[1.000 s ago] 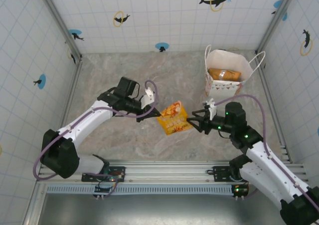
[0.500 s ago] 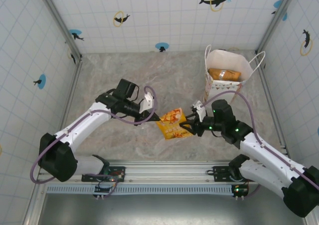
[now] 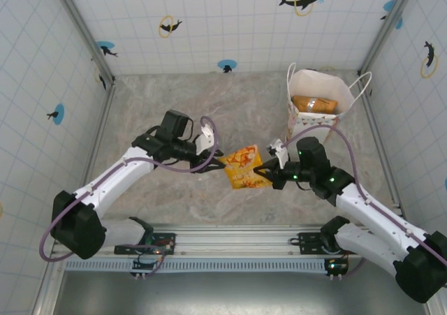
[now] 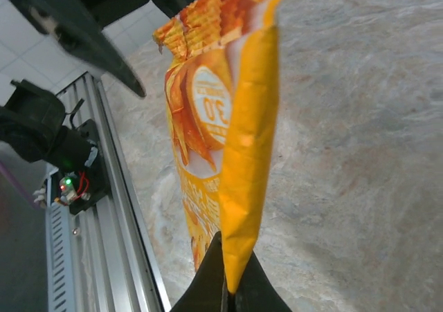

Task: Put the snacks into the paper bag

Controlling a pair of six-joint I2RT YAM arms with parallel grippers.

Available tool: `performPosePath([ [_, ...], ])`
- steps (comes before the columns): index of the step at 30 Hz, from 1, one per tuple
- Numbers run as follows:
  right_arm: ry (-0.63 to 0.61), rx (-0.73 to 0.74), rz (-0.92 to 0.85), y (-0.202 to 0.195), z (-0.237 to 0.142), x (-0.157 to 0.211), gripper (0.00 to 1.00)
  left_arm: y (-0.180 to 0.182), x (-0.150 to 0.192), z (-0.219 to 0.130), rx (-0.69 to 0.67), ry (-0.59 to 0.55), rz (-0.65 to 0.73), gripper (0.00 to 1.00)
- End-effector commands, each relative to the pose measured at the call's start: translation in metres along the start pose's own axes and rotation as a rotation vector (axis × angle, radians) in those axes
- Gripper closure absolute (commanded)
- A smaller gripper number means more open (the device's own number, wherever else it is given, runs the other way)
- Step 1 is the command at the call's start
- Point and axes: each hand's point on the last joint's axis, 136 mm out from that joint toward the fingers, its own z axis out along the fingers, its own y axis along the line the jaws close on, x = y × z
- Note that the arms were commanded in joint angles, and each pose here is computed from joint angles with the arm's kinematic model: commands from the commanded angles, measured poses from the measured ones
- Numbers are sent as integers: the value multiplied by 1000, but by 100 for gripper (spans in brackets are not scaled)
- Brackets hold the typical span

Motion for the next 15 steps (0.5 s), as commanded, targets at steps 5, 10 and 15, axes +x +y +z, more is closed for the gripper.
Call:
performPosePath([
  [5, -109, 89, 41, -10, -39, -56, 100, 57, -2, -8, -327, -35, -175, 25],
  [10, -162, 163, 63, -20, -67, -90, 100, 72, -9, -14, -424, -141, -226, 18],
  [15, -241, 198, 66, -24, -97, -132, 100, 81, -13, -16, -463, -196, -298, 12],
])
